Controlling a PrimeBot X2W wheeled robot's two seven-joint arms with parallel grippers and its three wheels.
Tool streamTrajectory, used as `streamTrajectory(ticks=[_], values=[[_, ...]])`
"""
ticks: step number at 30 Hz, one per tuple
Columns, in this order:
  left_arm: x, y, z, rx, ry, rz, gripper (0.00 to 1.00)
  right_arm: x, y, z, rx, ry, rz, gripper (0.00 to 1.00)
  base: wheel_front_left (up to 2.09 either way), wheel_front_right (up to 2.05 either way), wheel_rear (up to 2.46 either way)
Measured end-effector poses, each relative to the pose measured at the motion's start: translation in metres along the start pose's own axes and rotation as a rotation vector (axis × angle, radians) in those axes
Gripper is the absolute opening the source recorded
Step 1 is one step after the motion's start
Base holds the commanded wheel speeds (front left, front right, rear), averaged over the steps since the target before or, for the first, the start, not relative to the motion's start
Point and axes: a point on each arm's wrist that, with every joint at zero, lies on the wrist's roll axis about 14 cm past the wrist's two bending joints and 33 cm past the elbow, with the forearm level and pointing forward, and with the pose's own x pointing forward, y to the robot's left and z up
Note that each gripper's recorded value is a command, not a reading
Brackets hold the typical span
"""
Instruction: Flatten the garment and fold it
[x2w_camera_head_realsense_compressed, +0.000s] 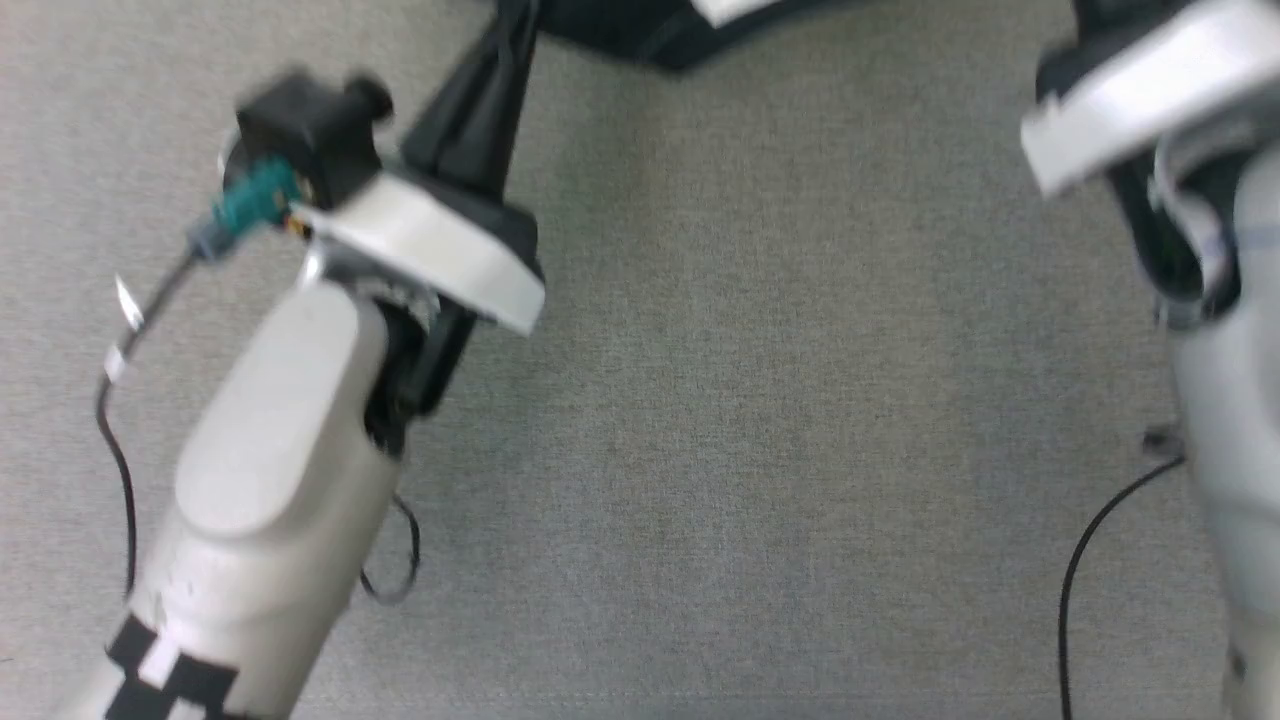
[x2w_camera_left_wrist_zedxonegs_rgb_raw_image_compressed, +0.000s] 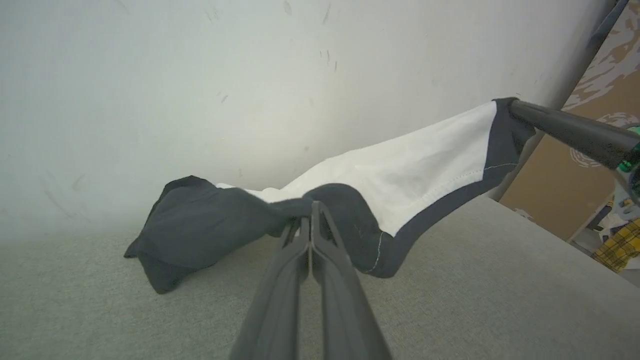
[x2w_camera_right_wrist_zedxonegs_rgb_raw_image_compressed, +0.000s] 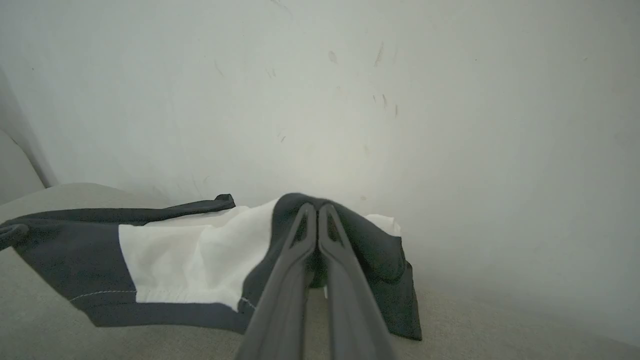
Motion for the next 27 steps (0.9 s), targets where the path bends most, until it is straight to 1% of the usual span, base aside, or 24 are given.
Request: streamTrajectory(ticks=[5,12,20,27], values=[[-0.032,-0.005,0.001,0.013,0.003,0.027,0.00,-0.043,0.006,-0.006,0.072,0.029,-0.040,0.00,0.00,0.00,0.00],[-0.072,-0.020,0.009,0.034,-0.003,0.041,0.00,-0.098,0.011,-0.001,0.153,0.026,-0.116,0.00,0.00,0.00,0.00],[-0.117,-0.035,0.003,0.014,0.031,0.079,0.00,-0.142,0.027,0.006,0.195,0.033,-0.145,0.00,0.00,0.00,0.00],[-0.148,-0.048,0.006,0.011,0.037,0.097,0.00,-0.180,0.034,-0.001,0.235,0.071,-0.180,0.00,0.00,0.00,0.00]])
